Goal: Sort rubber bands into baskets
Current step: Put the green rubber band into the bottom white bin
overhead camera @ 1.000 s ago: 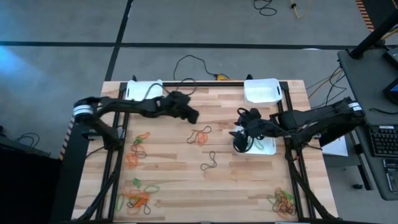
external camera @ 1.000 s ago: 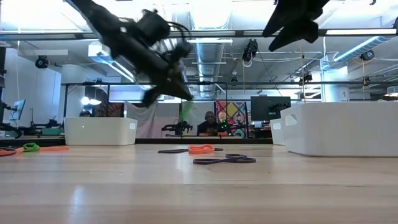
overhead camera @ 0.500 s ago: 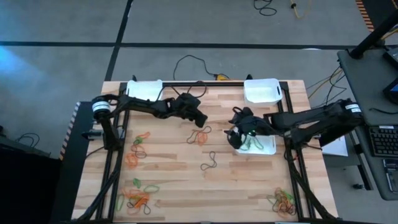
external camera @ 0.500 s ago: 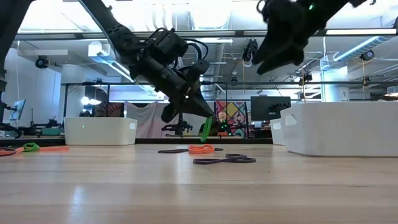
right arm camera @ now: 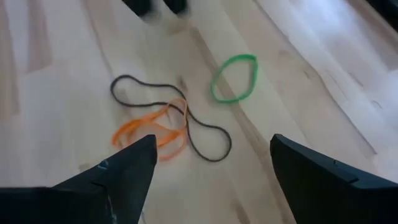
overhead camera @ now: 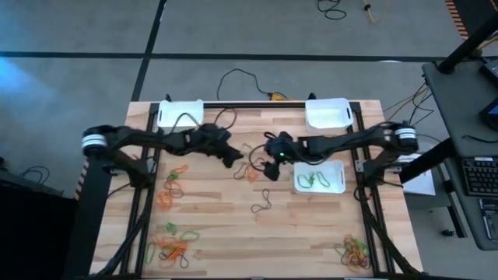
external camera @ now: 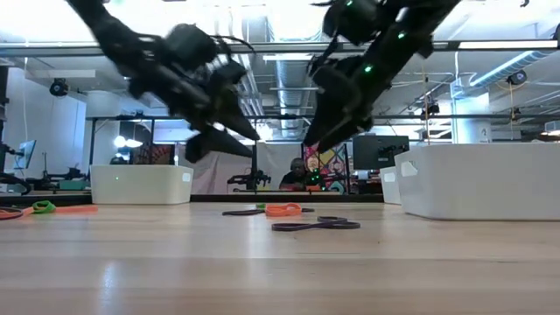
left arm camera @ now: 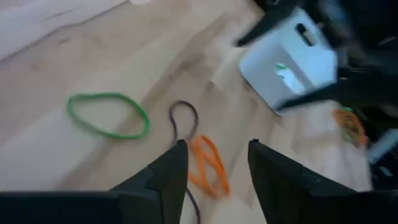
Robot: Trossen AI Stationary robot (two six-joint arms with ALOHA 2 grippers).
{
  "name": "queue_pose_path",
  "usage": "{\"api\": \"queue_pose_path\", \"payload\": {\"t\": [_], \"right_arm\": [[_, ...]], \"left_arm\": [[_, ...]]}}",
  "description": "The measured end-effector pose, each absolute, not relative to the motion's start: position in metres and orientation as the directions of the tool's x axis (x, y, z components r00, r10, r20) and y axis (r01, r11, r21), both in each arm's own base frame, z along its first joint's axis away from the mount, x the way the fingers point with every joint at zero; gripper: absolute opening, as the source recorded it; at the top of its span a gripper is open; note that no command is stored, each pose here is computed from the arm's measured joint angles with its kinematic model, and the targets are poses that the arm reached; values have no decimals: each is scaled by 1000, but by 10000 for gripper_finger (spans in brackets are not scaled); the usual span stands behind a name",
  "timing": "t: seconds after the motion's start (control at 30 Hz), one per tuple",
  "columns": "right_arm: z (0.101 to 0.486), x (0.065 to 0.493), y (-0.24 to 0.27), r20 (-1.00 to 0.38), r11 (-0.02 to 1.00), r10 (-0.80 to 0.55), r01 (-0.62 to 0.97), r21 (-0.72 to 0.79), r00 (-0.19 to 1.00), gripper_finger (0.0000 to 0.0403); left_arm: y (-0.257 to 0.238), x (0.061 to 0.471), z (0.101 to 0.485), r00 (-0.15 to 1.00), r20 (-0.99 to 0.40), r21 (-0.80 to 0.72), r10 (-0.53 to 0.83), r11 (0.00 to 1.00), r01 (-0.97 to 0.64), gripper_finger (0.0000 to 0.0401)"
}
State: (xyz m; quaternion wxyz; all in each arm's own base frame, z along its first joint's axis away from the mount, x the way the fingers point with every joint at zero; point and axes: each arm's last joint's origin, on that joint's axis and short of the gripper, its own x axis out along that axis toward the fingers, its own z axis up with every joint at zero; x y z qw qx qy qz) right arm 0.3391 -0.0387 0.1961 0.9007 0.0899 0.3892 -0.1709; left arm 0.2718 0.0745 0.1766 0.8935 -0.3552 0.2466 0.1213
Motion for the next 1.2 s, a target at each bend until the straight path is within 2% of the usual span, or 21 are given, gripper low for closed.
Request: {"api": "queue_pose_path", "payload": {"t": [0.23, 0.43, 0.6, 0.8, 0.97, 1.2], "right_arm": [[175, 380, -59, -751, 937, -260, 347, -43, 607, 291], [159, 415, -79, -752, 947, -250, 317, -58, 610, 271], [139, 435, -92, -783, 952, -223, 302, -47, 580, 237], [128, 443, -96, -842, 941, -210, 337, -36, 497, 178], [124, 438, -94, -879, 928, -198, 371, -25, 434, 111], [126, 433, -92, -908, 923, -170, 385, -10, 384, 17]], "left_arm": [[35, 230, 170, 862, -505, -637, -45, 693, -337, 156], [13, 211, 159, 845, -526, -599, -96, 747, -289, 149], [9, 202, 150, 833, -542, -550, -108, 795, -255, 145], [8, 197, 144, 812, -571, -511, -126, 828, -231, 142], [7, 194, 145, 805, -566, -512, -175, 841, -177, 142], [9, 189, 148, 825, -552, -484, -119, 852, -201, 142]]}}
